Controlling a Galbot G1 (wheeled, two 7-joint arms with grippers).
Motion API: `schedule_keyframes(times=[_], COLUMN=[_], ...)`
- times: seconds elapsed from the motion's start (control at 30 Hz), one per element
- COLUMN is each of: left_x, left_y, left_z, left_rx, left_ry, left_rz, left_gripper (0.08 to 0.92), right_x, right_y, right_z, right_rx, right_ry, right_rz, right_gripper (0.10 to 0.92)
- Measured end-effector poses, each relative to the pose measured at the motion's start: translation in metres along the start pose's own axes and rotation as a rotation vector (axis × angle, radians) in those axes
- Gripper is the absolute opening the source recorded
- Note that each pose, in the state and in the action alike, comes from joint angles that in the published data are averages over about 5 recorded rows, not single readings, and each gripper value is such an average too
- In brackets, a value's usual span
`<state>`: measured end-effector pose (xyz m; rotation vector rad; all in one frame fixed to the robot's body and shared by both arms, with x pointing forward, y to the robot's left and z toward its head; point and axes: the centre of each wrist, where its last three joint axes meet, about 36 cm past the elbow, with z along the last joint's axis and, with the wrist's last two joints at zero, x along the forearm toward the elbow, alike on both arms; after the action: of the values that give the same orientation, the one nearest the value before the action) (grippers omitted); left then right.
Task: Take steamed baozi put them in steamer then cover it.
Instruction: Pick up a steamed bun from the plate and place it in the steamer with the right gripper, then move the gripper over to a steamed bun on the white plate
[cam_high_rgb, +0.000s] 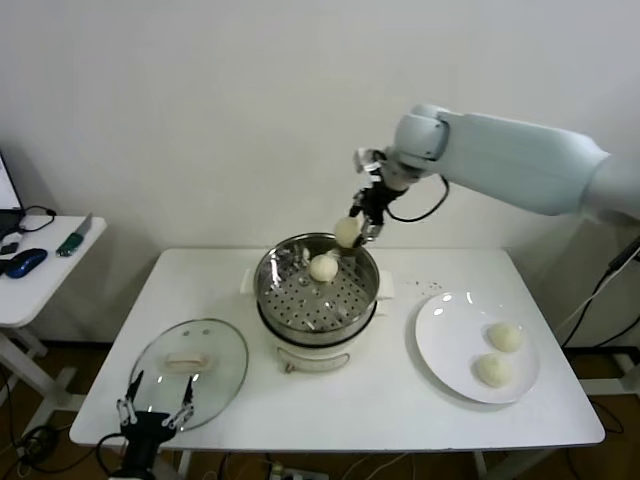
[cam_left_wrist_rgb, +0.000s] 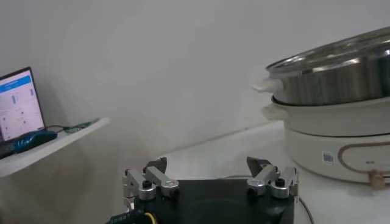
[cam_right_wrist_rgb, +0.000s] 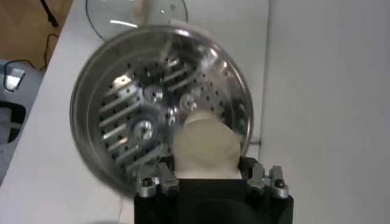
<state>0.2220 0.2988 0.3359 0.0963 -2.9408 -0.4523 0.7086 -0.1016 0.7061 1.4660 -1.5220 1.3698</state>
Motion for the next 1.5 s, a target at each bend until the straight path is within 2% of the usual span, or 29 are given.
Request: schedule_keyframes(times=[0.33, 0.73, 1.0, 1.2, 1.37, 1.5], left_x=[-0.004, -0.005, -0.006, -0.005, -0.004, -0.003], left_y=[-0.001, 0.004, 0.004, 0.005, 0.005, 0.007], left_z=[-0.003, -0.001, 0.001, 0.002, 0.002, 0.001], left_rx=[0.007, 0.007, 0.008, 0.008, 0.006, 0.003], left_ry=[-0.006, -0.004, -0.001, 0.001, 0.003, 0.003], left_rz=[-0.006, -0.015, -0.015, -0.015, -0.016, -0.02], left_gripper=[0.823, 0.823, 0.823, 0.823, 0.823, 0.823], right_x=[-0.075, -0.136, -0.149, -0.151, -0.14, -0.116], right_y=[0.012, 0.023, 0.024, 0.024, 0.021, 0.015], right_z=[-0.049, -0.066, -0.064, -0.065, -0.062, -0.055], right_rx=[0.034, 0.054, 0.059, 0.057, 0.063, 0.083], right_ry=[0.006, 0.027, 0.049, 0.053, 0.053, 0.057], right_rz=[-0.056, -0.094, -0.089, -0.089, -0.092, -0.089], right_gripper=[0.681, 0.687, 0.699, 0.794, 0.822, 0.823])
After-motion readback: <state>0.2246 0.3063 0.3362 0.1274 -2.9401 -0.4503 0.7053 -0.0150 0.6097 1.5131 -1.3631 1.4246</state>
